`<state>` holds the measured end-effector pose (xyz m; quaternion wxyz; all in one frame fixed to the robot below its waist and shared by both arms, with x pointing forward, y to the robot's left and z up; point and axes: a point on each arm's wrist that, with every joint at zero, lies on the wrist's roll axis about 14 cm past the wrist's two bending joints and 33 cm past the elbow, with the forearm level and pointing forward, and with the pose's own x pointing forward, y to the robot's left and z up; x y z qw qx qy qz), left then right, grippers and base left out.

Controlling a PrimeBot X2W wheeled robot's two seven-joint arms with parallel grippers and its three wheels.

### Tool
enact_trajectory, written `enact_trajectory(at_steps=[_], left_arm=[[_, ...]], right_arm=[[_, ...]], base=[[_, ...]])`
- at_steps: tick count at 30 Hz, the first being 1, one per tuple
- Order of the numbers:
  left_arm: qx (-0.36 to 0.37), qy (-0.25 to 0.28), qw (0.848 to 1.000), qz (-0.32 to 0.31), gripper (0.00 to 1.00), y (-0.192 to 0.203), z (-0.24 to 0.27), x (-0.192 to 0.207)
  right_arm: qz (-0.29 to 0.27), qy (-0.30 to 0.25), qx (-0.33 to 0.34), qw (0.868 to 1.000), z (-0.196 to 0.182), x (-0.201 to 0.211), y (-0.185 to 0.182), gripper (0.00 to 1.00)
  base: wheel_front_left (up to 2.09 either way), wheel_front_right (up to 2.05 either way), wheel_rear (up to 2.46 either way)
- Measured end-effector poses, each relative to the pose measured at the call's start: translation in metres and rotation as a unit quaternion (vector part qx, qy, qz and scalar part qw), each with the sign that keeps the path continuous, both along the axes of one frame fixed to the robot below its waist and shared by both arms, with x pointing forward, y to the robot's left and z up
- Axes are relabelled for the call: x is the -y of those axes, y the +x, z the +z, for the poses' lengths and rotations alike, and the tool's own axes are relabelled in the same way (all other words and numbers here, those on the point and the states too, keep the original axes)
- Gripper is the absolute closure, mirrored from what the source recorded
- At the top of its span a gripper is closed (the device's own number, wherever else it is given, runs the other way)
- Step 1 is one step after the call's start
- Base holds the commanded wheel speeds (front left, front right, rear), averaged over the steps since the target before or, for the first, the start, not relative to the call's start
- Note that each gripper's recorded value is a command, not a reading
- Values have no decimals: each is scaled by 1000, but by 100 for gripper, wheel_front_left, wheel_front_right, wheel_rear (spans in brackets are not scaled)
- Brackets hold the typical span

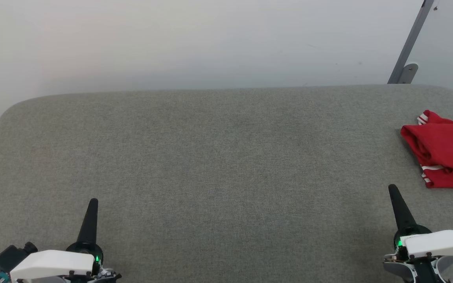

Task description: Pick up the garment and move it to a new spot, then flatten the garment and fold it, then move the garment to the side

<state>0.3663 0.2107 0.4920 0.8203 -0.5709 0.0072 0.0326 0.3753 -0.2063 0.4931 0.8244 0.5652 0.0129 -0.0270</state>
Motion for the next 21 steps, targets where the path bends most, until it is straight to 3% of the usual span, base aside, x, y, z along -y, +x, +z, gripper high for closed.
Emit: enact_trajectory(at_steps=[21], left_arm=[[8,-84,996,-7,100,10,4,5]], right_arm=[[3,87,9,996,4,-3,5,100]], base=[[0,0,0]])
